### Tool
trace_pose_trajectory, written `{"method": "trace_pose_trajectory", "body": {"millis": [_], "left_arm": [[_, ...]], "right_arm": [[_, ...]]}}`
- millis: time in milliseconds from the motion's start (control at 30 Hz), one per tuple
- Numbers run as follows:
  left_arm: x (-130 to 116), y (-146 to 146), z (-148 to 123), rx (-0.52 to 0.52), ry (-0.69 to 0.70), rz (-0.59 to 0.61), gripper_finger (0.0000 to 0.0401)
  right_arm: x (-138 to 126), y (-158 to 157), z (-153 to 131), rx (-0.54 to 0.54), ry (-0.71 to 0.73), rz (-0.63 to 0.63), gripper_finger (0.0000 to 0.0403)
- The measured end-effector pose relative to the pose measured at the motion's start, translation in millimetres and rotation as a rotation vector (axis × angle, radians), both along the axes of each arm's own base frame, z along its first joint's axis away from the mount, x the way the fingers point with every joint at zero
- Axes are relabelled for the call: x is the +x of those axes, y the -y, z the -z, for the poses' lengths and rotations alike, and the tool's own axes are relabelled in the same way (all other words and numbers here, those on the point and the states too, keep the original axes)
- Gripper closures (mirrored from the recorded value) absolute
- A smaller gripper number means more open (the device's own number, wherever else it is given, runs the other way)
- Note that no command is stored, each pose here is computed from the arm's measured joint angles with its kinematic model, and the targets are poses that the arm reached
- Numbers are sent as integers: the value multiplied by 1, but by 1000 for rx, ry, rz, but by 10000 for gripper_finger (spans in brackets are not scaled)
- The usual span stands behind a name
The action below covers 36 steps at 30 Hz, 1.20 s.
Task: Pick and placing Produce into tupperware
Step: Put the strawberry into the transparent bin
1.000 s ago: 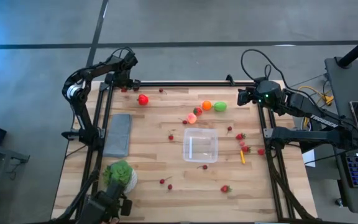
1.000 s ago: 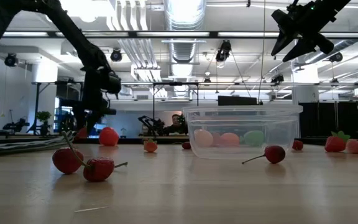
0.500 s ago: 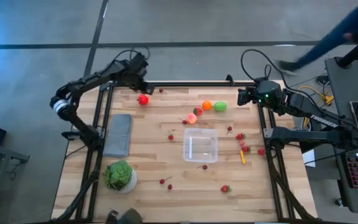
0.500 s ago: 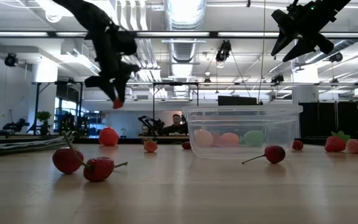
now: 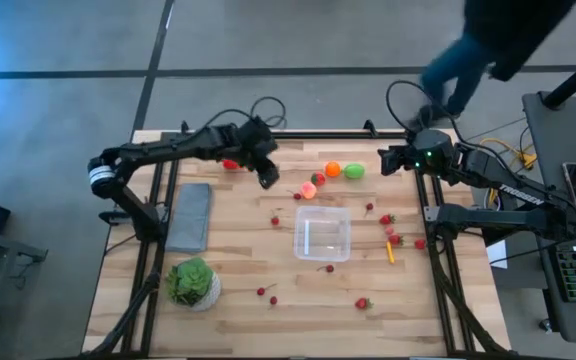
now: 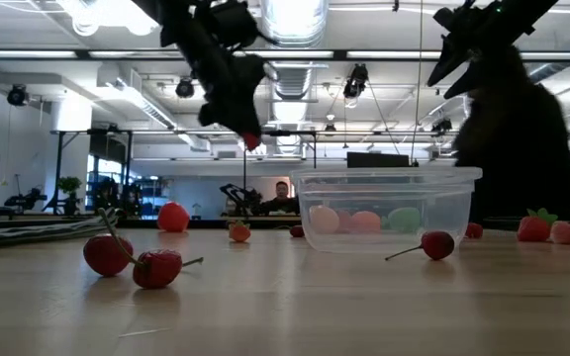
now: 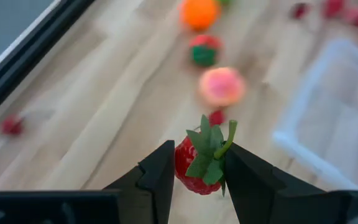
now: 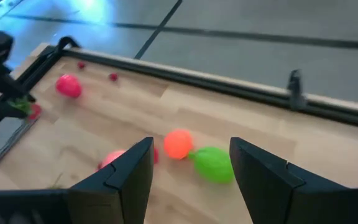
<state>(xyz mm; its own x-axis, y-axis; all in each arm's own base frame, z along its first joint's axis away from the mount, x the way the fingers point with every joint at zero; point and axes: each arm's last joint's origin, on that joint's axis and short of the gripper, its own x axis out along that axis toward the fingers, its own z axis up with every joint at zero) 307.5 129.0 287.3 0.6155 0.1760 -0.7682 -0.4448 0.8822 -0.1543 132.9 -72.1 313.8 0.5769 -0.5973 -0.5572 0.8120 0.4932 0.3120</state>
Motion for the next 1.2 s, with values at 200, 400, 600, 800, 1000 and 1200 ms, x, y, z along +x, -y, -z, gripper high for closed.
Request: {"method": "trace_pose_trajectory", "body": {"millis": [200,400,600,800,1000,1200], "left_arm": [[28,27,-4,107,135,192,285],[51,53,-1,93,248,327,285],[71,83,13,84,281,420,285],[88,107,42,48,222,482,285],[100,111,62,-68,178,366,284],[101,111,76,-134,96,304,238]], "right_arm": [[2,-3,1,50,17,-96,199],[2,-5,2,91,19,-176,199],[-4,-8,7,120,-53,-194,199],[-9,-10,11,137,-110,-202,199],[-9,-11,11,149,-115,-215,199],[-9,-11,11,147,-117,-217,199]]}}
